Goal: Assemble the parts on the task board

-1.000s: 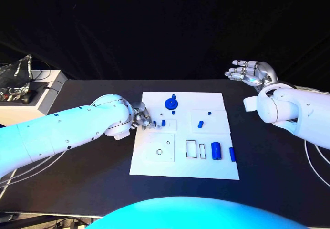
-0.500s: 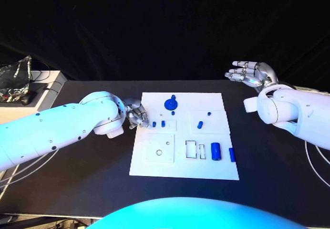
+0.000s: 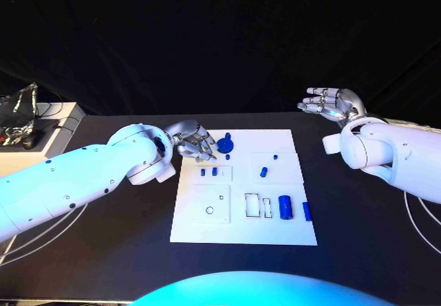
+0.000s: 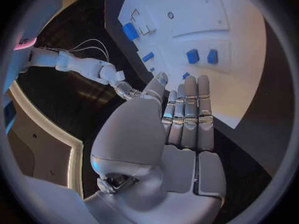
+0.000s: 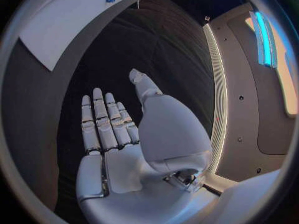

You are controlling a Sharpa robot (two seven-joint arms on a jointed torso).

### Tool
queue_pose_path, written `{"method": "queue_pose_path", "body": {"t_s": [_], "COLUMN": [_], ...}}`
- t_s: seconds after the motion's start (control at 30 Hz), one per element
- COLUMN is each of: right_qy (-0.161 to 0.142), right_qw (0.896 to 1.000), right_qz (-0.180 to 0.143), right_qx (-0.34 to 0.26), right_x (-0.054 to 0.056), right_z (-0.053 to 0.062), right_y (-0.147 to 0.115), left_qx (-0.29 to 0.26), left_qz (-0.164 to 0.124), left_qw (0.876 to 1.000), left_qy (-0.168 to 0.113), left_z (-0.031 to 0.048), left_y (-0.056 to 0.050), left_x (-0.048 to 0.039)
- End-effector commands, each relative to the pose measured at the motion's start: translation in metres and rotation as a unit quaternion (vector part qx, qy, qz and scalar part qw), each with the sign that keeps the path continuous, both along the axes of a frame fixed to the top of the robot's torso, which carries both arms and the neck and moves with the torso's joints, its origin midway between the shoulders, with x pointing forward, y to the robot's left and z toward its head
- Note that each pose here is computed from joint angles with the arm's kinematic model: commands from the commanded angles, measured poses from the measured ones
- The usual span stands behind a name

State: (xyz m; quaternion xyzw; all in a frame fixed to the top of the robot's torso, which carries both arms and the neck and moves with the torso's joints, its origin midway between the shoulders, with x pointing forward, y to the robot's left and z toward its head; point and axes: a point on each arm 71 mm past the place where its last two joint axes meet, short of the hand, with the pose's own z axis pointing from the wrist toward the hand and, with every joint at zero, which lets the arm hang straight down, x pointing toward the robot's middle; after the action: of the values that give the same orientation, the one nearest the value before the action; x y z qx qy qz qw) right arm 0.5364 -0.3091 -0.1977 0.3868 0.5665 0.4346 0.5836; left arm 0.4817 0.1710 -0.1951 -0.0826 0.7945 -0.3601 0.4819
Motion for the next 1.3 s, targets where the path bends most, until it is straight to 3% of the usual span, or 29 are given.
{"method": "queue_pose_path", "body": {"t_s": [0.03,0.33,0.63,1.03,1.3], "right_qy": [-0.009,-0.011,-0.012,-0.011,-0.010], "right_qw": [1.000,1.000,1.000,1.000,1.000], "right_qz": [0.009,0.012,0.018,0.024,0.025], "right_qx": [-0.002,-0.003,-0.002,0.000,0.001], "right_x": [0.000,0.000,0.000,-0.001,-0.001], "right_z": [0.001,0.001,0.002,0.002,0.002], "right_y": [0.002,0.005,0.009,0.012,0.012], "left_qx": [-0.027,0.045,0.115,0.142,0.156], "left_qz": [-0.027,-0.064,-0.103,-0.097,-0.098], "left_qw": [0.994,0.986,0.973,0.968,0.968], "left_qy": [-0.100,-0.147,-0.169,-0.184,-0.170], "left_z": [0.0099,-0.0095,-0.0254,-0.0313,-0.0344], "left_y": [-0.010,-0.034,-0.055,-0.063,-0.065], "left_x": [0.0039,0.0121,0.0185,0.0265,0.0291]}}
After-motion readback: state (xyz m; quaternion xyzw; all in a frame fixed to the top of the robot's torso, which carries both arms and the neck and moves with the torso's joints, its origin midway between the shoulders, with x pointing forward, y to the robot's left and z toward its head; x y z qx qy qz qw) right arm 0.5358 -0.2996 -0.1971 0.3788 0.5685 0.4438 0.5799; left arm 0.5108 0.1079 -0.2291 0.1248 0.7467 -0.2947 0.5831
